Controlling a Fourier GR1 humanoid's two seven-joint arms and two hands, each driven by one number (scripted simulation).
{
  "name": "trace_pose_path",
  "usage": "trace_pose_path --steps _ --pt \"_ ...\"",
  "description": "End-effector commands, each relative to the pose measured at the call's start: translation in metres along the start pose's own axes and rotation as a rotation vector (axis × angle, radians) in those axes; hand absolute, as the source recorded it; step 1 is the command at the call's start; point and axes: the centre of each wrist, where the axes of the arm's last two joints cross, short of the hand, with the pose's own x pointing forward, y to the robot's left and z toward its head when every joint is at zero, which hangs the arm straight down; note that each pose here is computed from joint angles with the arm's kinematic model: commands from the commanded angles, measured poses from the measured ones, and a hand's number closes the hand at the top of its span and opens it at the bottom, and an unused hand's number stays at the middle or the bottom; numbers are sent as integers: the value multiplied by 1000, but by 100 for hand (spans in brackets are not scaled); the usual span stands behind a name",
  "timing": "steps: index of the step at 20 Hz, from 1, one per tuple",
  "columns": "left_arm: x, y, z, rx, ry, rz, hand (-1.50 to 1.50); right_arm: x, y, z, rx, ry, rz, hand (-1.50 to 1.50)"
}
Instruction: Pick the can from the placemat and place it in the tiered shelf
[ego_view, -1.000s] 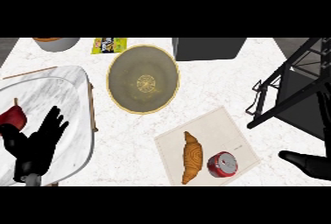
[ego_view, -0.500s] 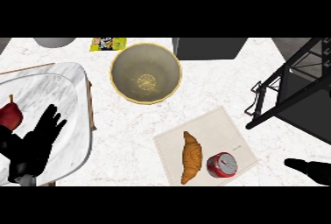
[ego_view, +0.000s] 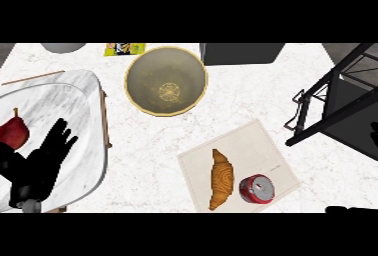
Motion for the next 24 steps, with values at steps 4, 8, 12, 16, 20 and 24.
trace_pose_path --steps 4,8,12,16,20,24 --pt "-26 -14 1 -57 121 -7 0 -28 25 36 5 538 128 -150" --pt "-22 -21 -9 -83 120 -14 0 -8 33 42 -71 613 167 -150" --pt "-18 -13 -18 -99 111 -40 0 17 52 47 -119 665 167 -150" --pt "-26 -36 -22 -119 128 -33 0 28 80 42 -117 688 202 -150" --pt "-15 -36 -23 -124 122 -26 0 32 108 48 -109 708 235 -150" --pt "-25 -26 -25 -122 140 -32 0 38 117 35 -131 749 274 -150"
